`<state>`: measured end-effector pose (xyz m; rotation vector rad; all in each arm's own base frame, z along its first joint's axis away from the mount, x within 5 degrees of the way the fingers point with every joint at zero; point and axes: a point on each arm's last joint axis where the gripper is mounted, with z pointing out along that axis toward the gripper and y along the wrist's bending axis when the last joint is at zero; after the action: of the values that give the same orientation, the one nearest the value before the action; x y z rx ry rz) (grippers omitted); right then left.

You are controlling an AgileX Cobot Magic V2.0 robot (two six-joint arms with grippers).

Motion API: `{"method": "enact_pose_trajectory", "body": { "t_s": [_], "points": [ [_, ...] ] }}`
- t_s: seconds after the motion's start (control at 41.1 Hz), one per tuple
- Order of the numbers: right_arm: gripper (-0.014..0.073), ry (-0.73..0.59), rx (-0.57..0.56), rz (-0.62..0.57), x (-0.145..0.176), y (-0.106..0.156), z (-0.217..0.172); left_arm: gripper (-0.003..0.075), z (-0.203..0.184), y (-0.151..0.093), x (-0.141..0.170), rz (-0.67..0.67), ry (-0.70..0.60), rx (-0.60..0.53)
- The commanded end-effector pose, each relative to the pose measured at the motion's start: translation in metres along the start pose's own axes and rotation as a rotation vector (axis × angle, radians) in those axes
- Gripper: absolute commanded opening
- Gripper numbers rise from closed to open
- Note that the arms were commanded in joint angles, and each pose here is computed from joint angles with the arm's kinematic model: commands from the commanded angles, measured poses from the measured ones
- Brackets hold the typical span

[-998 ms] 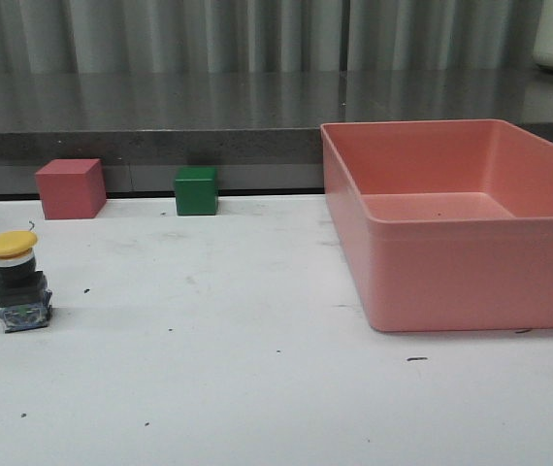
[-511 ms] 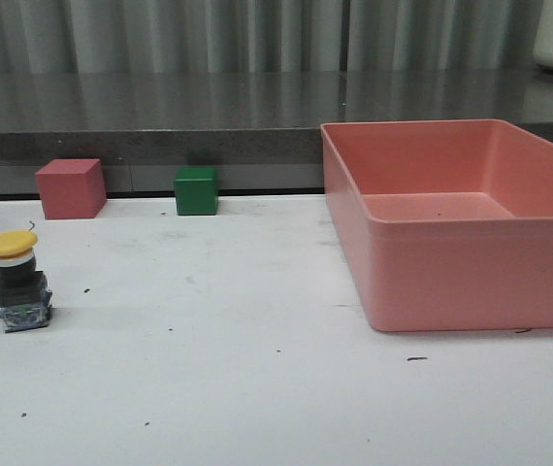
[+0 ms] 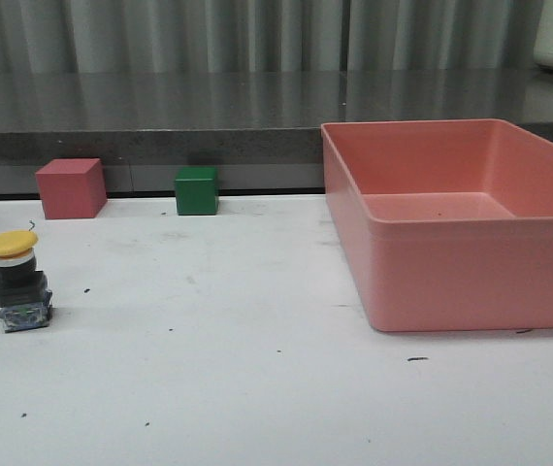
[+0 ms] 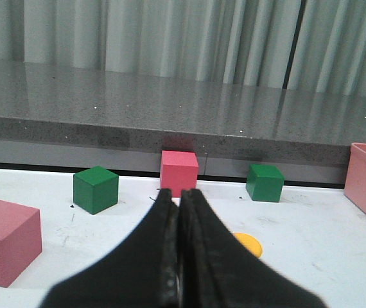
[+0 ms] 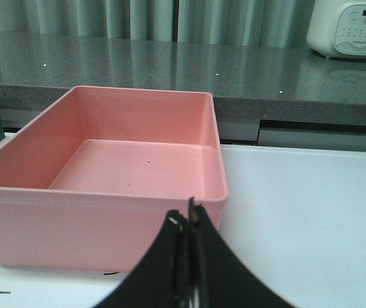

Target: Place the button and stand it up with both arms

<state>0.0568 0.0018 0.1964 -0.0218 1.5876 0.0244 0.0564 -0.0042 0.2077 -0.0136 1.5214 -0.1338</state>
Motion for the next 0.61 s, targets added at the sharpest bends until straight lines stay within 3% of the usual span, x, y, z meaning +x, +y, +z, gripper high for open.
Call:
{"method": "enact_pose_trajectory", "body": {
  "t_s": [0.0,0.584],
  "points": [
    [-0.0117,-0.115,0.009,-0.003,-0.0108,-0.0006,-0.0021,-0.002,-0.0018,-0.0002,-0.004,-0.015,-0.092,0.007],
    [-0.0117,-0.115,0.009,-0.003,-0.0108,-0.0006,-0.0021,-0.002,-0.0018,0.0016,-0.0042,-0.011,-0.095,-0.026]
  ]
}}
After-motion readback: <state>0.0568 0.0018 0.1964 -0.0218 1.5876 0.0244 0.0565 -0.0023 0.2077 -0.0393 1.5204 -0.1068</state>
